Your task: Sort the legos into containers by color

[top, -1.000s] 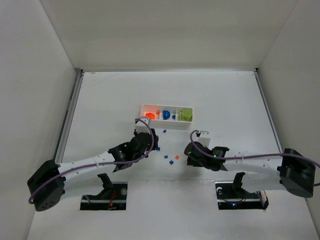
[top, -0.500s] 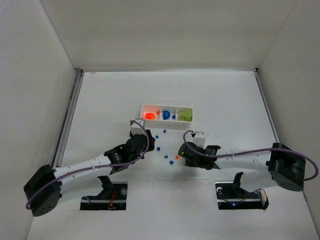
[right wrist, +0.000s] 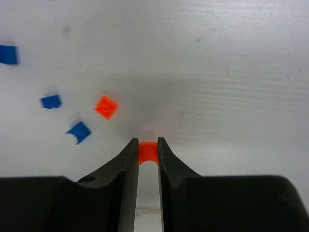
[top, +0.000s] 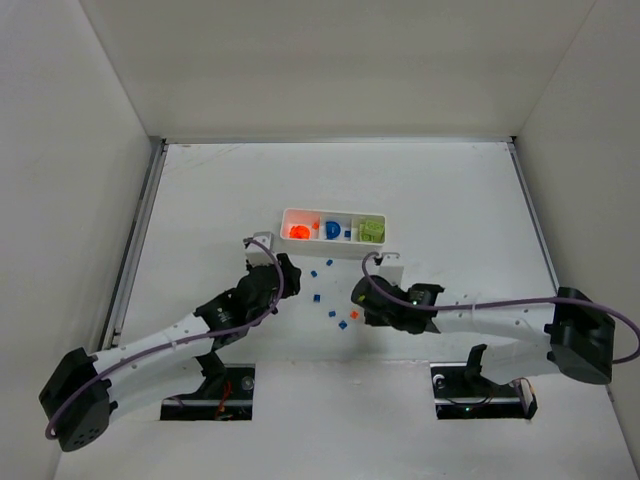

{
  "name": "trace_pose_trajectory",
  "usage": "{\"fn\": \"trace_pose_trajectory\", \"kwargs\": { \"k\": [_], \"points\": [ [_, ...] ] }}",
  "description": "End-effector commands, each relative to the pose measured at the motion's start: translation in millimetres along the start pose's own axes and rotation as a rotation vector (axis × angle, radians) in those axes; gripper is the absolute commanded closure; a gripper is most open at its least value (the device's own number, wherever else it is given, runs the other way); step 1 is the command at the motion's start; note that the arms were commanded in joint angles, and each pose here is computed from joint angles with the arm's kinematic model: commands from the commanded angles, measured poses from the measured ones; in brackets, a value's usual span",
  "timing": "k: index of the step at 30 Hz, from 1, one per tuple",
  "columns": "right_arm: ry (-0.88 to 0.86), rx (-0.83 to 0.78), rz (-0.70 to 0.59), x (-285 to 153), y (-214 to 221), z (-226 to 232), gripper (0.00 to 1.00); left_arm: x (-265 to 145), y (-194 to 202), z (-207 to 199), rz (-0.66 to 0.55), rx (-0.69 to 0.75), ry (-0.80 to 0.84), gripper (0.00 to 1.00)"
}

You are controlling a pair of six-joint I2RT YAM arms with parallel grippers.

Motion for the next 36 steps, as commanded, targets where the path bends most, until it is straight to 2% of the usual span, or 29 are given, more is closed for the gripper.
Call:
{"fn": "trace_pose_trajectory", "kwargs": {
  "k": [1, 8, 13, 20, 23, 29, 34, 36],
  "points": [
    [-0.130, 0.009, -0.180, -27, -71, 34, 0.80, -1, -5, 9, -0.023, -0.024, -0.016, 0.58],
    [-0.298, -0.012, -0.388, -28, -190, 86, 0.80, -11, -11, 18, -0.030, -0.058, -0.029, 0.58],
    [-0.294, 0.005, -0.419, 16, -252, 104, 0.80, -14, -5, 37, -0.033, -0.088, -0.068, 0.59],
    [-0.256, 0.021, -0.398, 80, -278, 118, 0.79, -13, 5, 29, 0.004, -0.095, -0.038, 0.59],
    [-0.252, 0.033, -0.404, 91, -284, 122, 0.74, -12, 9, 20, 0.011, -0.081, -0.001, 0.59],
    [-0.260, 0.066, -0.438, 84, -296, 119, 0.53, -10, 24, -3, 0.058, -0.032, 0.062, 0.59],
    [-0.259, 0.106, -0.484, 66, -300, 96, 0.52, -11, 40, -34, 0.093, 0.047, 0.149, 0.60],
    [-0.253, 0.125, -0.502, 54, -299, 80, 0.57, -12, 47, -48, 0.108, 0.080, 0.177, 0.60]
  ]
}}
Point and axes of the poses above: each gripper's point midway between its finger pads, its own x axis out along the fingers, its own z axis along the line the jaws close on, y = z × x, the point moved 3 cm from there along -x, back along the fingers, and after that the axes turned 12 degrees about -x, right-handed, at the moved point
